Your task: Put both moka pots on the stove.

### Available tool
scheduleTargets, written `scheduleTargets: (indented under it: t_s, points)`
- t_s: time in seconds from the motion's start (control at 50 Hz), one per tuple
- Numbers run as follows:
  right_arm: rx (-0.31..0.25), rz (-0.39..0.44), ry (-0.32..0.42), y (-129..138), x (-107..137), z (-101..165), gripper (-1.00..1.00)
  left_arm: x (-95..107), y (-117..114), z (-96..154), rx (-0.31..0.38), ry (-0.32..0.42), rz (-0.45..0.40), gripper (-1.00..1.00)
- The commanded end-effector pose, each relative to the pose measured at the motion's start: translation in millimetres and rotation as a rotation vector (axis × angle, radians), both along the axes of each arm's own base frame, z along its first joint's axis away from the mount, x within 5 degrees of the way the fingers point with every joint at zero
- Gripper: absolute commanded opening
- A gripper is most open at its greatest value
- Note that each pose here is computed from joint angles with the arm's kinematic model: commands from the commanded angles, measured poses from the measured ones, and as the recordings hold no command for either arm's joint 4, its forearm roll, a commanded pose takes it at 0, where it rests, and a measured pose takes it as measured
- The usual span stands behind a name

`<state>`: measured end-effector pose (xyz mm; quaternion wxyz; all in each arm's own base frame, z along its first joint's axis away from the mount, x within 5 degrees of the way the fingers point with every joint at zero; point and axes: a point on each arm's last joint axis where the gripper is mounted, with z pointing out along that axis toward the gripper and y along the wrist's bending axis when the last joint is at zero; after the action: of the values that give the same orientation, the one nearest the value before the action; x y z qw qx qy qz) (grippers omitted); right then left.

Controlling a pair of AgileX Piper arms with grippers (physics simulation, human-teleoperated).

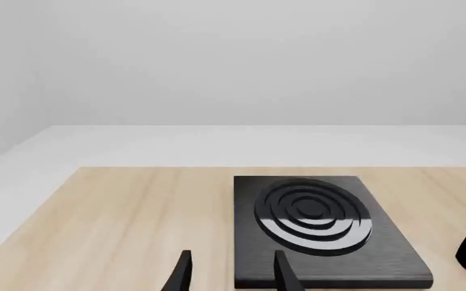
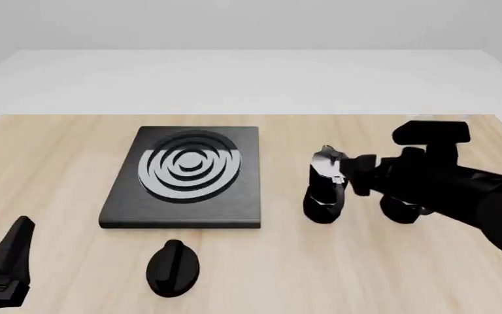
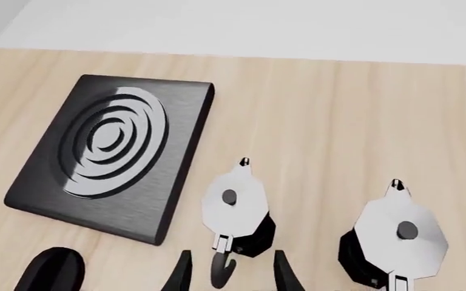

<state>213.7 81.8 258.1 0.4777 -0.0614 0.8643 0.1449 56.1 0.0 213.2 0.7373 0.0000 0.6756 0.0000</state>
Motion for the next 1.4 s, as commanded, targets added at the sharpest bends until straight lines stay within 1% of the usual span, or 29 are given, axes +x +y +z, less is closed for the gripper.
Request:
scheduleTargets:
  t_s: [0.02, 0.44, 1.0, 1.4]
  points:
    - [0.002, -0.01, 0.023, 1.7, 7.1, -10.4, 1.0, 0.0, 0.0, 0.0, 0.0, 0.0, 0.0, 1.0]
    - [0.003, -0.003, 0.039, 7.9, 15.4, -14.2, 1.0, 0.0, 0.0, 0.0, 0.0, 0.0, 0.0, 1.0]
    - [0.01, -0.002, 0.087, 16.0, 24.5, -33.9, 1.0, 0.0, 0.0, 0.0, 0.0, 0.0, 0.0, 1.0]
    - [0.01, -0.003, 0.105, 18.7, 28.3, -44.9, 1.0, 0.0, 0.0, 0.0, 0.0, 0.0, 0.0, 1.0]
